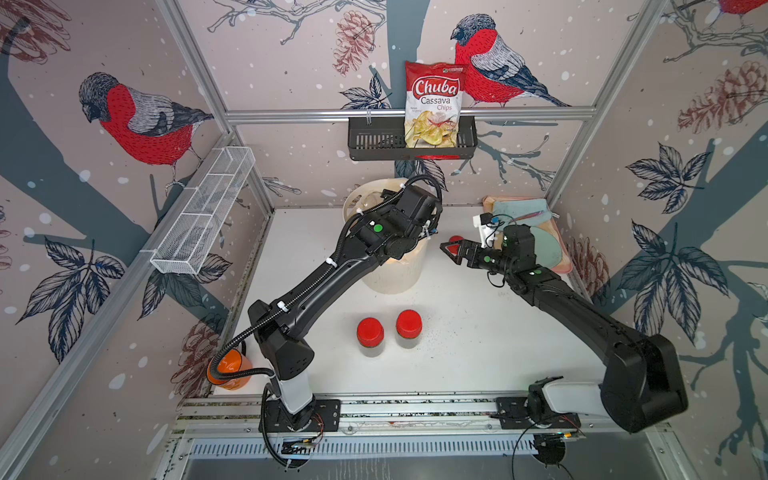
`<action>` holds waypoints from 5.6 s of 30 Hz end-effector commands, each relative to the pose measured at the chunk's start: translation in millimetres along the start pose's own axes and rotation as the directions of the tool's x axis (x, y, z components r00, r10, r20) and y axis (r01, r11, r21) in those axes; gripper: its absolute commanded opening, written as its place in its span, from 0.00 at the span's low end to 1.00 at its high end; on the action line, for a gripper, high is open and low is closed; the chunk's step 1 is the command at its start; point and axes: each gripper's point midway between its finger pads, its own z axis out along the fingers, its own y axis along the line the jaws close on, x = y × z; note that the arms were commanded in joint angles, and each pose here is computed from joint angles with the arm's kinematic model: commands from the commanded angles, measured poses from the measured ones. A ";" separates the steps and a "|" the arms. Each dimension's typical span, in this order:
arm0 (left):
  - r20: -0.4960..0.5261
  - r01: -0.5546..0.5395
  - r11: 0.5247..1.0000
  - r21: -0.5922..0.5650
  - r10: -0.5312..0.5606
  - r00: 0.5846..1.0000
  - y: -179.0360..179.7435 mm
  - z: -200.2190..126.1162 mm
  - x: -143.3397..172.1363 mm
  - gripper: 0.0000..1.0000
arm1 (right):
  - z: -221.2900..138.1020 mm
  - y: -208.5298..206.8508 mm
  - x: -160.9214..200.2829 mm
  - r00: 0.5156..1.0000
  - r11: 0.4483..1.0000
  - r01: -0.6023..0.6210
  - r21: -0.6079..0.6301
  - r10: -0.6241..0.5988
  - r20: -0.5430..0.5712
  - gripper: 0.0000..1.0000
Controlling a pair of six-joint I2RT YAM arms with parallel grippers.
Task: Empty moldy tea leaves from jars
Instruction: Pour the moldy tea leaves from the jar into the trash bin, then place the jar at the center of the board.
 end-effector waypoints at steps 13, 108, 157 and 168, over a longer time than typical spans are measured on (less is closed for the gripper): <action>0.101 0.188 0.982 -0.034 -0.184 0.978 17.1 -10.5 7.1 0.44 | -4.2 10.6 -10.2 0.999 0.999 0.038 -0.028 -0.037 0.031 1.00; 0.626 0.519 0.793 0.319 -0.587 0.513 -10.9 -52.2 -8.6 0.44 | 25.2 195.0 -42.6 0.745 0.496 0.606 -0.622 -0.629 0.223 0.34; 0.670 0.595 0.768 0.235 -0.572 0.474 3.1 -61.5 6.4 0.89 | 11.2 211.1 -69.9 0.771 0.591 0.615 -0.523 -0.589 0.241 0.00; 0.691 0.610 0.765 0.206 -0.555 0.462 1.3 -69.6 13.6 0.94 | 0.1 211.3 -97.8 0.775 0.654 0.629 -0.419 -0.571 0.271 0.00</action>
